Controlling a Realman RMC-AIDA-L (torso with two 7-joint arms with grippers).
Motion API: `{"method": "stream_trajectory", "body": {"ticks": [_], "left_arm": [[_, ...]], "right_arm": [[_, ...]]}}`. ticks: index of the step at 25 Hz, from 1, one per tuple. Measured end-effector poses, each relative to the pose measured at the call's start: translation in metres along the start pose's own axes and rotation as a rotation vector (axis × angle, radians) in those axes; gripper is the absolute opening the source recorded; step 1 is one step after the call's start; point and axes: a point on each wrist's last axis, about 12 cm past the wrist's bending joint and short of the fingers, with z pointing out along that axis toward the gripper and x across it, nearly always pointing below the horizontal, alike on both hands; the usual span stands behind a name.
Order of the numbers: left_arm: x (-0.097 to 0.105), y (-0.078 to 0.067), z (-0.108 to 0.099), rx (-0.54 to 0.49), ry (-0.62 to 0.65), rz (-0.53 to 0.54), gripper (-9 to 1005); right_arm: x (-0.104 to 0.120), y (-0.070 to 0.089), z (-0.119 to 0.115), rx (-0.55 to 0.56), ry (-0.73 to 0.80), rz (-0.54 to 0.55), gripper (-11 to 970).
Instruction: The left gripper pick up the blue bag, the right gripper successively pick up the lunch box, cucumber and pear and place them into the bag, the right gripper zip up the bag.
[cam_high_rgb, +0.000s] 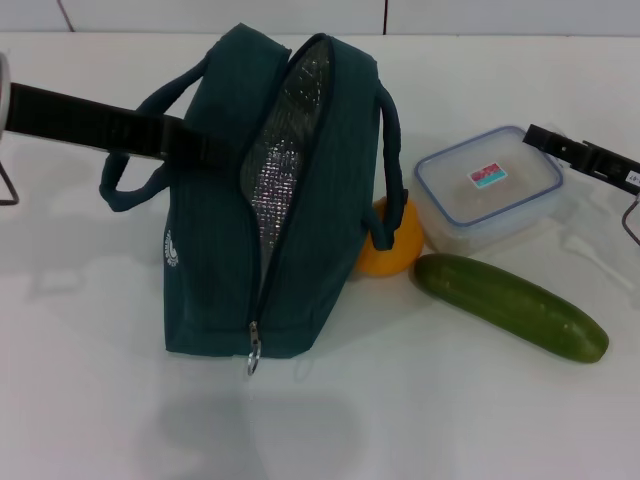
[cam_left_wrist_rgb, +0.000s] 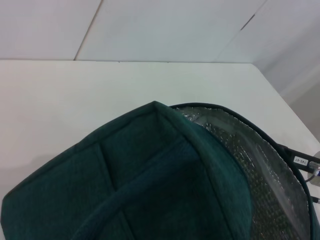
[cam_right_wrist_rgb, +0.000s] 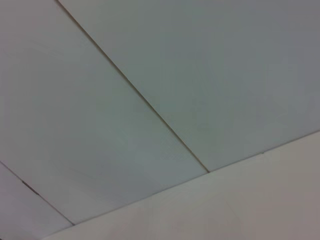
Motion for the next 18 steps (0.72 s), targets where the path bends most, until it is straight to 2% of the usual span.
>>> {"method": "stream_trajectory", "body": {"ticks": [13, 18], "left_arm": [[-0.0026, -0.0002, -0.0009, -0.003, -0.006, 0.006, 45], [-0.0025, -0.0002, -0.001, -0.003, -0.005, 0.006, 45]], "right_arm": [[0.0028, 0.0008, -0.0003, -0.007, -0.001, 0.014, 490], [0.0037, 0.0012, -0.003, -0.02, -0.009, 0.021, 351]]}}
